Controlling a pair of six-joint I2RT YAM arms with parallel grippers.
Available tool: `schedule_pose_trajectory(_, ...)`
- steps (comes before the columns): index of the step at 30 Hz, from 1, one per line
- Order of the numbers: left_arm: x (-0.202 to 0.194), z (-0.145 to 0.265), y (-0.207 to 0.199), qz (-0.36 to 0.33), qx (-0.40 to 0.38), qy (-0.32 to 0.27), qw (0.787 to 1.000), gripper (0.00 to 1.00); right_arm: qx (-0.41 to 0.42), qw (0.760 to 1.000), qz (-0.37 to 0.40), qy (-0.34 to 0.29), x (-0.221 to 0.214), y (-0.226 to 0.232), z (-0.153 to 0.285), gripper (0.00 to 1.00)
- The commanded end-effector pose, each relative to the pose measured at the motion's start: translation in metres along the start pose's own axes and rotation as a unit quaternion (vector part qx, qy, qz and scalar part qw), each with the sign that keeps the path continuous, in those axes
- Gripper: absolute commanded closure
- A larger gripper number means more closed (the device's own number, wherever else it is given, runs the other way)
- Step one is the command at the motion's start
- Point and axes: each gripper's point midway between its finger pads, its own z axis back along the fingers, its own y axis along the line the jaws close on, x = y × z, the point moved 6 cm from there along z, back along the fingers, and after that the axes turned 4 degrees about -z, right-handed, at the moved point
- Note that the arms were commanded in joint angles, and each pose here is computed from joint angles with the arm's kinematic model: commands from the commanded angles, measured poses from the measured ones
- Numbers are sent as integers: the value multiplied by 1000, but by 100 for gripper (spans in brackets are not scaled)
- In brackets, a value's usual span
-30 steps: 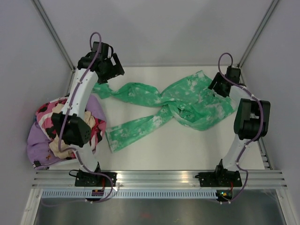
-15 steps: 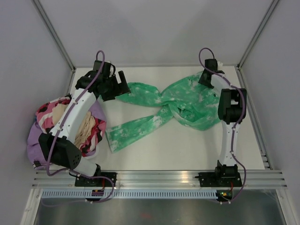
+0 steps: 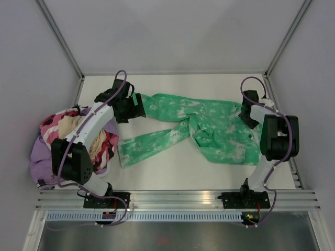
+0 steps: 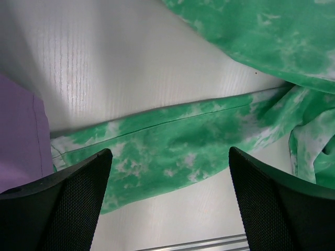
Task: Fold and stack the trousers
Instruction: Flatten the trousers out
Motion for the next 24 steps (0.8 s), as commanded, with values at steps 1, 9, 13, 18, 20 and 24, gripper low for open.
schedule_pose_trajectory(1,18,-13,-3,-17,9,-14,1000,4,-110,993,-4,34,-28,-65,12,37)
schedule_pose_trajectory(9,2,-54,-1,-17,15,55,998,6,-121,991,-49,27,-13,-104,22,35)
schedule_pose_trajectory(13,-13,-63,2,-76,20,73,994,9,-11,999,44,-7,13,-46,48,32)
schedule_pose_trajectory(18,-40,-66,-2,-137,8,105,985,16,157,979,125,-46,33,67,103,27)
schedule_pose_trajectory(20,-58,-63,-5,-160,-7,114,981,19,194,971,134,-34,22,92,107,27)
schedule_pose_trajectory(24,-80,-64,-9,-179,-13,136,974,50,242,958,153,2,-4,121,116,27)
